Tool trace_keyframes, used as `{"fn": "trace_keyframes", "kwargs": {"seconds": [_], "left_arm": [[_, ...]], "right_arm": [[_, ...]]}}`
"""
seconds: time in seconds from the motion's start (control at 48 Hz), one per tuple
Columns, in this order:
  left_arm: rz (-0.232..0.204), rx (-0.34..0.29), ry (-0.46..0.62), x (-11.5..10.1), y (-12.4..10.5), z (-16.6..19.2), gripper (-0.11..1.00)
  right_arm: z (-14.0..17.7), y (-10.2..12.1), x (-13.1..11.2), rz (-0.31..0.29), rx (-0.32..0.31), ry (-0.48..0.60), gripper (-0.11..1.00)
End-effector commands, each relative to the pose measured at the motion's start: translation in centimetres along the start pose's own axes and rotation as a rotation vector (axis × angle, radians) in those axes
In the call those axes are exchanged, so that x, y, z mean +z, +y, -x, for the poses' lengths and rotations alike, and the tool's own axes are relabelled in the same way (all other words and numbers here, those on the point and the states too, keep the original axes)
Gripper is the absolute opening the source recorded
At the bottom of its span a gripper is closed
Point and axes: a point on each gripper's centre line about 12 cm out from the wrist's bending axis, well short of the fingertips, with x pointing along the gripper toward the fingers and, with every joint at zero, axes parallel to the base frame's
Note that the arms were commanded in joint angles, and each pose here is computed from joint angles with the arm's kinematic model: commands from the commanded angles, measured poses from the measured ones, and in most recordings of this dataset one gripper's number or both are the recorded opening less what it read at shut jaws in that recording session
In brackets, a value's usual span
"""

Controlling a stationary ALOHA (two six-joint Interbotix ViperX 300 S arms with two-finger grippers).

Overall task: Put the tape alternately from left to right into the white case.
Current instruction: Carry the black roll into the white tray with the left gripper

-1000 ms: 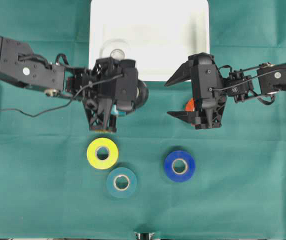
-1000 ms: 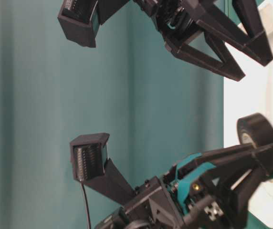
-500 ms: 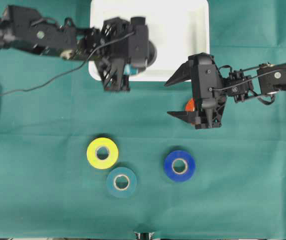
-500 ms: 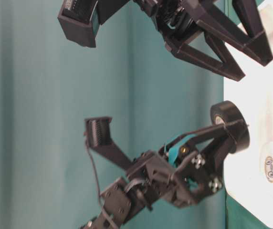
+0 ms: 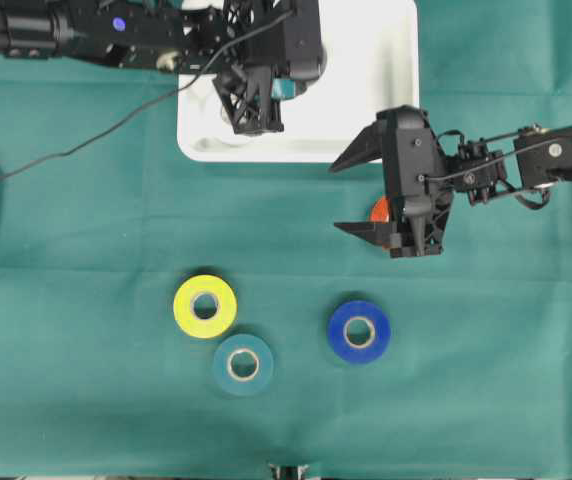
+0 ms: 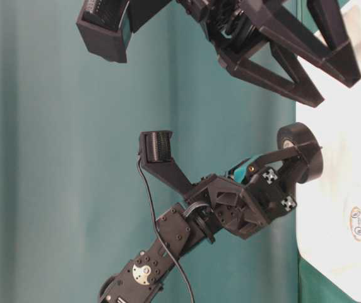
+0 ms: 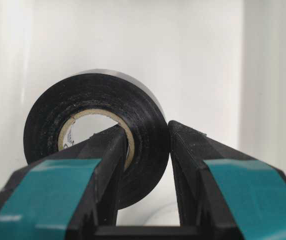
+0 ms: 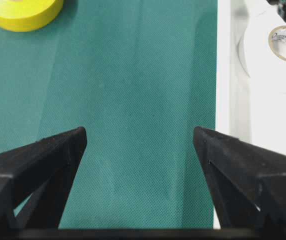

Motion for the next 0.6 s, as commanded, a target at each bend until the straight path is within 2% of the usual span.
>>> {"fn": "trace_keyframes", "kwargs": {"seconds": [0.0,0.396,0.437,0.583], "left_arm": [[-0.001,0.015,-0.048,1.67,0.53,0.87,0.26],[0.003,0.015,-0.04,1.37,0.6,0.73,0.27],[0.002,0.015,-0.039,1.33,0.58,0.67,0.35],[0.003,0.014,-0.034,1.18,0.62,0.51,0.79]], "right_arm": [[0.23,0.16,0.71,0.005,0.007,-0.028,0.72],[0.19,0.15,0.66,0.005,0.006,-0.025,0.72],[0.2,0.14,0.59,0.005,0.006,-0.024,0.72],[0.2,0.14,0.59,0.005,0.006,-0.024,0.72]]}}
